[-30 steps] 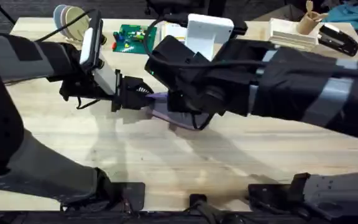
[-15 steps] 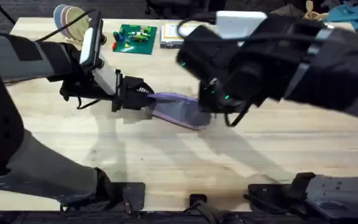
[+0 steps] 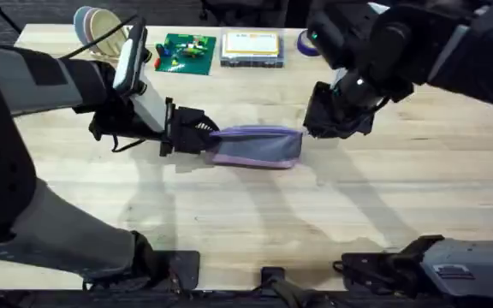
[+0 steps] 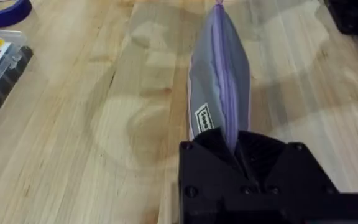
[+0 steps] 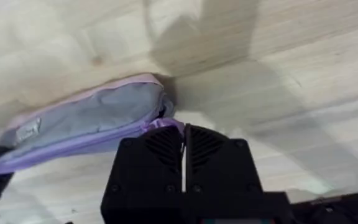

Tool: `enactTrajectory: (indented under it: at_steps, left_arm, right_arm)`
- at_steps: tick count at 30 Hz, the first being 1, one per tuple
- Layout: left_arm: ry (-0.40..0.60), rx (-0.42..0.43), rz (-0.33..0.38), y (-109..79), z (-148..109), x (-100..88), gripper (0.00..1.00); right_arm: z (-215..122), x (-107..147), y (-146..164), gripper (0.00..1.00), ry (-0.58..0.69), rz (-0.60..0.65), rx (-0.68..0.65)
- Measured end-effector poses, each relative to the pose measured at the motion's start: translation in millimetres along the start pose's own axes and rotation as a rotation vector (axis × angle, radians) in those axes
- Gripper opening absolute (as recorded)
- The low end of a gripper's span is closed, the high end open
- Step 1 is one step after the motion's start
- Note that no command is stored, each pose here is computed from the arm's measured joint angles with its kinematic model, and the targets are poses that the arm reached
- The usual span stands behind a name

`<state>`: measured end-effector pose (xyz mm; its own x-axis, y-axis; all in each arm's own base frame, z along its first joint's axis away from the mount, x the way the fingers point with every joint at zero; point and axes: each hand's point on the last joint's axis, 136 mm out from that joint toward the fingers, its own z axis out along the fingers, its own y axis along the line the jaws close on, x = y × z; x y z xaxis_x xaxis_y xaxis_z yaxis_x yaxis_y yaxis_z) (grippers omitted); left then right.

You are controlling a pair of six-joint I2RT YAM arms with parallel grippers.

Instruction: Unzip the bag, pick up the pens from the table one at a time and place them inside, then zip the bag closed.

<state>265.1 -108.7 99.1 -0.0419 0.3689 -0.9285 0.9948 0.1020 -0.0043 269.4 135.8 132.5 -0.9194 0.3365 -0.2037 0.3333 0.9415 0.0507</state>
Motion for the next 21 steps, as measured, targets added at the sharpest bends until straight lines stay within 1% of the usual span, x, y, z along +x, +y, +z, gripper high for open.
enactTrajectory:
  at_steps: [4,8,11,17,21]
  left_arm:
    - [0.001,0.005,-0.01,-1.6,0.0,0.0,0.042]
    - [0.005,0.011,-0.022,-3.7,0.0,0.5,0.042]
    - [0.008,0.016,-0.031,-5.2,0.0,0.8,0.042]
    - [0.009,0.017,-0.034,-5.7,0.0,1.0,0.042]
    - [0.012,0.015,-0.034,-5.4,-0.6,1.7,0.042]
  right_arm:
    - [18.5,-1.2,-4.3,0.033,0.01,0.026,-0.015]
    - [46.9,9.3,-11.2,0.033,0.024,0.035,-0.018]
    - [60.2,19.4,-20.5,0.033,0.045,0.051,0.002]
    - [60.5,19.3,-20.3,0.033,0.043,0.06,-0.004]
    - [49.7,9.4,-15.9,0.04,0.02,0.033,-0.011]
